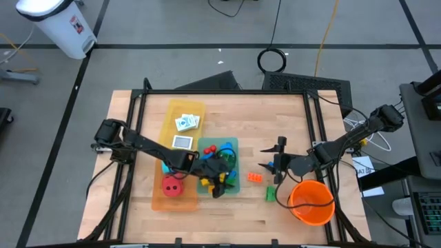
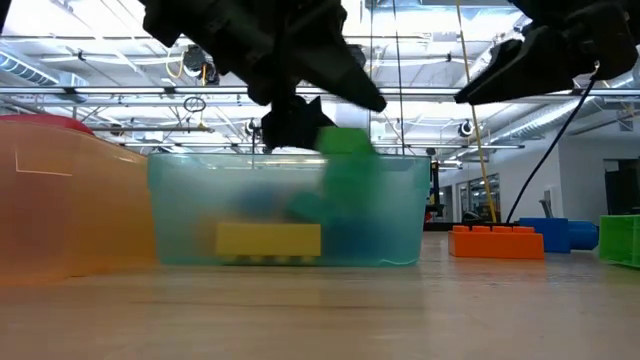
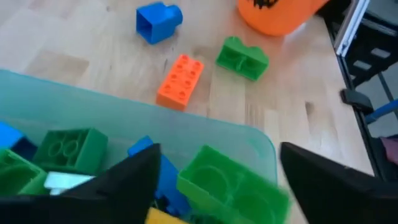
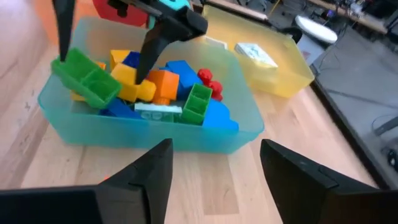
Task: Pick & Place Toys
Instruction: Put the blue game piece into the green bin
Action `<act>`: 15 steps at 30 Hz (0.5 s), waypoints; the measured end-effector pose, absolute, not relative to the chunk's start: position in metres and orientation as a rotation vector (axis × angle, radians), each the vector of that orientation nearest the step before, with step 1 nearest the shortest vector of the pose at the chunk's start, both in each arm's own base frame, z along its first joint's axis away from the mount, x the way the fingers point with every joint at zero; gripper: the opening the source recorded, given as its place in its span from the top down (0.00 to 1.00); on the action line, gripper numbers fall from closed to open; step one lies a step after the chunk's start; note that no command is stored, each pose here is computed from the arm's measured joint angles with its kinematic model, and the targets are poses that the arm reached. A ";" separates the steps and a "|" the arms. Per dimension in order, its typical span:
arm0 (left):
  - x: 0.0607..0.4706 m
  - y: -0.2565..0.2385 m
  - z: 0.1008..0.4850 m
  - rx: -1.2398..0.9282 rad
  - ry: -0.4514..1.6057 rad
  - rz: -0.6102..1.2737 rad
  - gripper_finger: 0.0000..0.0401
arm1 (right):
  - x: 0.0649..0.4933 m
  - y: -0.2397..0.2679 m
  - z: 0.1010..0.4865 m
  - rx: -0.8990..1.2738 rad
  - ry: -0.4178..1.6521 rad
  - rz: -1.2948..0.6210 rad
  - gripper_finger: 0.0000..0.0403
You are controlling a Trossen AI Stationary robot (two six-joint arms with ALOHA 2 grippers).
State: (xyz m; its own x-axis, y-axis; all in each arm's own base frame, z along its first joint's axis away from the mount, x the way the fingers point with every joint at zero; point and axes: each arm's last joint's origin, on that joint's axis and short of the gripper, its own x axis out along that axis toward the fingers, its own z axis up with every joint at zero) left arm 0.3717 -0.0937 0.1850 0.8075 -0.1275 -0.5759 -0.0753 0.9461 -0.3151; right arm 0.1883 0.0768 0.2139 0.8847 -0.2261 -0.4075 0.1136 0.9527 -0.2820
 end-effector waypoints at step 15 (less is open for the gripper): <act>0.376 -0.091 0.190 -0.347 0.568 -0.033 0.13 | 0.172 0.062 0.174 0.133 0.913 -0.157 0.45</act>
